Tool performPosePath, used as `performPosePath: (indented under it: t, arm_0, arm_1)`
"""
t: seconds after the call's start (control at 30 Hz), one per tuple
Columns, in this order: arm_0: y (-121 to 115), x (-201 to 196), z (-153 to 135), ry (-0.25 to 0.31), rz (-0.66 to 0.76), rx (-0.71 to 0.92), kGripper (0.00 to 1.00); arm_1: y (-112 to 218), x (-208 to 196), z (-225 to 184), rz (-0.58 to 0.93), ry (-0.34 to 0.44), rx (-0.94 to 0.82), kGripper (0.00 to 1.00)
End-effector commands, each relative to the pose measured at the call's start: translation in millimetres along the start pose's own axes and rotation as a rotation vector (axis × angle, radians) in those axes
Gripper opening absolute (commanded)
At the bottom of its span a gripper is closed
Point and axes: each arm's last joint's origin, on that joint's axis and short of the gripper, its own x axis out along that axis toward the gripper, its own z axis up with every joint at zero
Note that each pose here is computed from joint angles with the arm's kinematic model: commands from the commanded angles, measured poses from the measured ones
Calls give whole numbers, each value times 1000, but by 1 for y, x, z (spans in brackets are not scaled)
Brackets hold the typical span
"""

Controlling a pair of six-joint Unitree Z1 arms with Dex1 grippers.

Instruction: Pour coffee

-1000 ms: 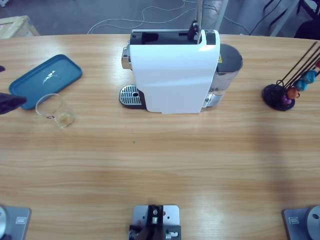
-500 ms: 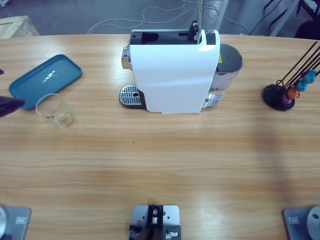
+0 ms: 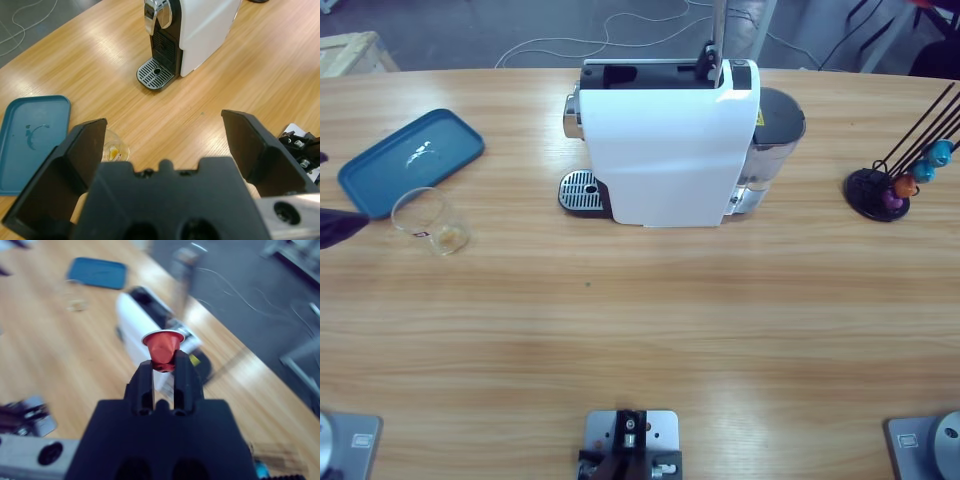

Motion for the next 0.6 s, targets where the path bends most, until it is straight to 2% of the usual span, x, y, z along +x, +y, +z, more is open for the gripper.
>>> performPosePath:
  t: [0.03, 0.23, 0.37, 0.6]
  arm_0:
    - [-2, -5, -8, -16, -2, 17, 991]
    - [-3, -9, -13, -13, -5, 25, 991]
    - [-3, -6, -14, -1, -13, 23, 991]
    - [-3, -7, -17, -2, -16, 18, 991]
  arm_1:
    - [23, 132, 40, 232, 160, -196, 0]
    - [27, 187, 52, 279, 190, -291, 0]
    - [26, 212, 46, 240, 237, -345, 0]
    - [-5, 234, 35, 167, 244, -314, 0]
